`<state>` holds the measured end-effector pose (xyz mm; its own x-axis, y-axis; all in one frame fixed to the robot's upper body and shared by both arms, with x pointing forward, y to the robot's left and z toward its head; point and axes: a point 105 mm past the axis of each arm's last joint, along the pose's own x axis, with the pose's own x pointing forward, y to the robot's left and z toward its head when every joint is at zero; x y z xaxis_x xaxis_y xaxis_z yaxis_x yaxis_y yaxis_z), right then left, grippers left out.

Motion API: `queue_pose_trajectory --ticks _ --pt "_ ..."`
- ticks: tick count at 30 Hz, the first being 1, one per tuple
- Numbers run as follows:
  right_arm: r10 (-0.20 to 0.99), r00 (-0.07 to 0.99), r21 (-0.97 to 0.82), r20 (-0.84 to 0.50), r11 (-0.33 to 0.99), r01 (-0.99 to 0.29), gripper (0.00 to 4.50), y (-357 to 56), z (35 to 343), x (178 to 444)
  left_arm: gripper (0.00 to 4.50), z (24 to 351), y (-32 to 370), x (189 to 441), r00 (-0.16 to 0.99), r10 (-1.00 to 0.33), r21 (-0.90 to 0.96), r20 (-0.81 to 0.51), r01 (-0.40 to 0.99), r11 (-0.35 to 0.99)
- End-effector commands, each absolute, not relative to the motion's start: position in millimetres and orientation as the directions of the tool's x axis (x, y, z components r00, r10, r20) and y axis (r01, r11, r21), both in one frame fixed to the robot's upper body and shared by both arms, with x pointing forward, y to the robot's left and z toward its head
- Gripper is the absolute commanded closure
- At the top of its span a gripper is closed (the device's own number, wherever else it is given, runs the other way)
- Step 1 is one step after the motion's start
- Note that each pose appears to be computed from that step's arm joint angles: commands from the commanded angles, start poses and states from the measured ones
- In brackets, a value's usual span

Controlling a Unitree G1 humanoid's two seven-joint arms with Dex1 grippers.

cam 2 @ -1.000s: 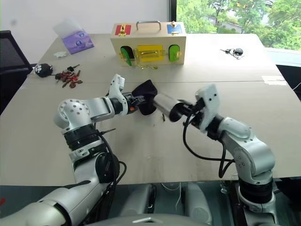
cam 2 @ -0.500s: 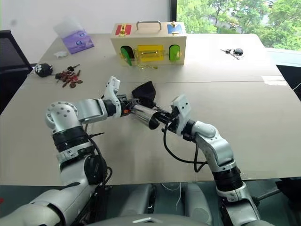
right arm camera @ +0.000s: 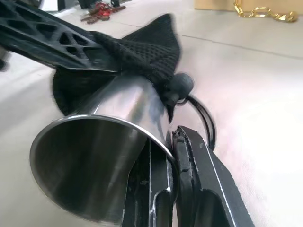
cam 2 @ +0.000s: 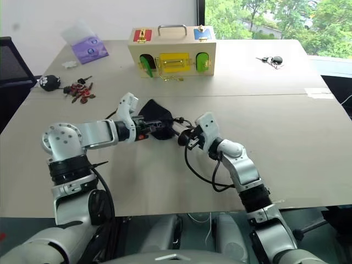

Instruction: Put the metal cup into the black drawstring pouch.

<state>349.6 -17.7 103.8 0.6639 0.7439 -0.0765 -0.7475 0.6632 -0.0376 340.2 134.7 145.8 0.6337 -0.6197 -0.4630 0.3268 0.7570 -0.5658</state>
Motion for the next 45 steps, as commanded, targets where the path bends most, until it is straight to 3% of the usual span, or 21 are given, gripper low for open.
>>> queue_pose_trajectory --ticks 1,11,12,14,16,18,24,27,28,29,30,32,33,36,38,40,41,43,45 --pt "0.694 0.714 -0.124 -0.094 0.703 -0.7 4.49 -14.7 99.4 359.4 4.5 152.8 125.8 331.5 0.612 -0.654 -0.54 -0.446 0.398 0.741" --pt "0.801 0.584 -0.473 -0.134 0.466 -0.748 4.49 28.5 90.4 354.2 4.5 180.4 103.7 317.9 0.621 -0.667 -0.361 -0.412 0.561 0.745" --pt "0.811 0.571 -0.44 -0.126 0.47 -0.765 4.49 32.5 91.5 353.7 4.5 182.8 101.5 316.9 0.629 -0.661 -0.333 -0.409 0.572 0.75" --pt "0.822 0.568 -0.117 -0.043 0.561 -0.82 4.49 45.6 106.3 355.9 4.5 188.0 94.8 313.2 0.64 -0.657 -0.268 -0.398 0.603 0.751" --pt "0.844 0.536 0.151 0.008 0.529 -0.835 4.49 60.3 117.2 354.2 4.5 198.7 81.3 305.0 0.622 -0.714 -0.25 -0.321 0.672 0.697" --pt "0.861 0.509 0.251 0.02 0.488 -0.836 4.49 70.3 121.4 352.0 4.5 201.2 75.3 300.2 0.608 -0.739 -0.258 -0.29 0.694 0.672" --pt "0.785 0.618 0.508 0.039 0.517 -0.689 4.49 79.0 132.2 370.5 4.5 208.9 71.1 296.0 0.594 -0.776 -0.331 -0.212 0.703 0.629" --pt "0.744 0.668 0.439 0.023 0.593 -0.676 4.49 76.5 133.1 378.6 4.5 213.6 67.1 292.4 0.583 -0.792 -0.339 -0.181 0.719 0.607" --pt "0.736 0.677 0.327 0.017 0.636 -0.699 4.49 75.8 133.5 380.1 4.5 214.2 65.5 291.1 0.578 -0.797 -0.343 -0.175 0.723 0.6" --pt "0.735 0.678 0.202 0.019 0.661 -0.723 4.49 76.1 134.7 380.1 4.5 214.6 64.2 290.4 0.575 -0.8 -0.347 -0.171 0.725 0.595" --pt "0.753 0.658 -0.037 0.026 0.658 -0.752 4.49 79.1 136.7 376.5 4.5 216.2 63.1 290.4 0.577 -0.801 -0.347 -0.161 0.726 0.593" --pt "0.814 0.58 -0.451 0.018 0.524 -0.722 4.49 87.6 133.1 363.3 4.5 221.5 60.8 291.9 0.581 -0.804 -0.362 -0.129 0.727 0.584" --pt "0.832 0.555 -0.543 0.006 0.468 -0.697 4.49 89.0 128.3 359.6 4.5 224.3 59.8 292.9 0.582 -0.805 -0.374 -0.112 0.726 0.577" --pt "0.833 0.553 -0.495 0.01 0.485 -0.721 4.49 87.6 124.1 362.2 4.5 234.1 57.4 293.2 0.577 -0.815 -0.397 -0.056 0.735 0.549" --pt "0.795 0.605 -0.185 0.05 0.602 -0.777 4.49 86.3 131.5 371.0 4.5 233.3 57.6 291.1 0.574 -0.817 -0.396 -0.056 0.738 0.546" --pt "0.791 0.606 0.128 0.082 0.595 -0.793 4.49 88.3 141.8 373.9 4.5 230.4 58.0 288.3 0.572 -0.818 -0.392 -0.06 0.74 0.547" --pt "0.792 0.602 0.202 0.104 0.576 -0.792 4.49 88.4 148.6 374.6 4.5 228.8 58.5 288.0 0.575 -0.816 -0.398 -0.06 0.736 0.548" --pt "0.795 0.595 0.214 0.113 0.566 -0.796 4.49 87.7 155.1 375.4 4.5 223.8 60.3 289.1 0.592 -0.803 -0.401 -0.072 0.72 0.567" --pt "0.81 0.581 -0.091 0.08 0.587 -0.805 4.49 87.9 153.6 372.9 4.5 220.1 60.4 289.6 0.599 -0.798 -0.417 -0.064 0.71 0.567"
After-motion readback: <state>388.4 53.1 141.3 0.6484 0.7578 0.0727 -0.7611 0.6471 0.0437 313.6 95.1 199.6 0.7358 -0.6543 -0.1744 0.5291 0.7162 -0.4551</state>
